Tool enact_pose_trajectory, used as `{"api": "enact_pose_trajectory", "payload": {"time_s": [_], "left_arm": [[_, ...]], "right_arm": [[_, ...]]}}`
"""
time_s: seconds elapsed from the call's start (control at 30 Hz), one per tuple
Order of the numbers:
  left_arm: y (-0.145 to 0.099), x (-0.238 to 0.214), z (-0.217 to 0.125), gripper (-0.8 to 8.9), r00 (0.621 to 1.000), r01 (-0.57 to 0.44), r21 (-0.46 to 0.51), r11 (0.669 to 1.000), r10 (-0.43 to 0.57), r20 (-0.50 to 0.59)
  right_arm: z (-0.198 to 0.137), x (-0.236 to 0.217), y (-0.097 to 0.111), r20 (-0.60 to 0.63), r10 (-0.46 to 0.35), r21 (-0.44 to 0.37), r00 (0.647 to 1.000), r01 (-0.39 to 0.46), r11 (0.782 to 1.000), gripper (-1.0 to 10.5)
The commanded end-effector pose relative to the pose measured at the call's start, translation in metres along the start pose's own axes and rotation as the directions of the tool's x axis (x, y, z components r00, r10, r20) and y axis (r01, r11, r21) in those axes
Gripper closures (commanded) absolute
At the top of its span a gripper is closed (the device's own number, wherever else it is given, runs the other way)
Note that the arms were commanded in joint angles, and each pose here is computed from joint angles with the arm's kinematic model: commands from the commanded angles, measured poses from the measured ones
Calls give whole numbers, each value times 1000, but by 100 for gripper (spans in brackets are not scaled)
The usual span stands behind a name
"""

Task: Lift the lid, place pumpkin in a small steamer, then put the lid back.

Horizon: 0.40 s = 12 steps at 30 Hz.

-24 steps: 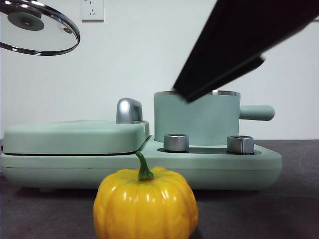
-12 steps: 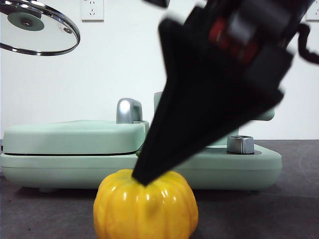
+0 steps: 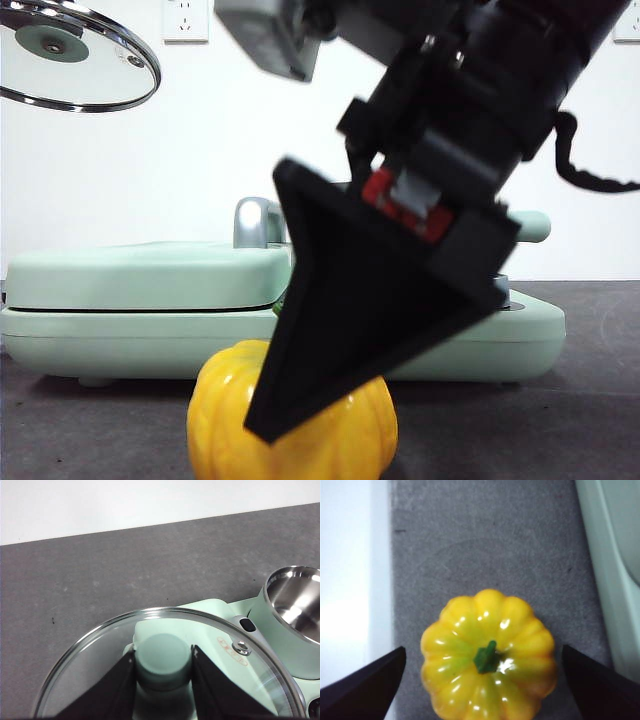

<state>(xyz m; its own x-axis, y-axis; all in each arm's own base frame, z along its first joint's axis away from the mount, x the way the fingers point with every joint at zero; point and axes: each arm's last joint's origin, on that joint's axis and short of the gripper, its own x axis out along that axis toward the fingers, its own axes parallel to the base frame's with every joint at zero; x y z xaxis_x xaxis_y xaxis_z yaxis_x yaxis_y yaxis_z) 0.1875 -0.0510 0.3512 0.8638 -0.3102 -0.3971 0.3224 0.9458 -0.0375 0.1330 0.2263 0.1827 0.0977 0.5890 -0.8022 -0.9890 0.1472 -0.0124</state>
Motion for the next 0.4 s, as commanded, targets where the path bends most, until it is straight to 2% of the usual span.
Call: {"api": "enact_pose_trajectory", "payload": {"time_s": [0.03,0.13,0.27,0.4], "left_arm": [[-1,-2,7,804,999,8,-3,1000,-8,42],[-1,-2,7,804,999,8,-3,1000,-8,42],[-1,-2,7,804,999,8,-3,1000,-8,42],[-1,-2,7,804,999,8,-3,1000,-8,41]], "right_arm": [[3,7,1,-16,11,-11,1000,-11,1000,451],[1,10,1,-31,16,3,999,-16,1000,458],[1,10,1,-32,21,58,999,-19,998,553],[1,5,2,-31,24,121,999,-20,992,555]]}}
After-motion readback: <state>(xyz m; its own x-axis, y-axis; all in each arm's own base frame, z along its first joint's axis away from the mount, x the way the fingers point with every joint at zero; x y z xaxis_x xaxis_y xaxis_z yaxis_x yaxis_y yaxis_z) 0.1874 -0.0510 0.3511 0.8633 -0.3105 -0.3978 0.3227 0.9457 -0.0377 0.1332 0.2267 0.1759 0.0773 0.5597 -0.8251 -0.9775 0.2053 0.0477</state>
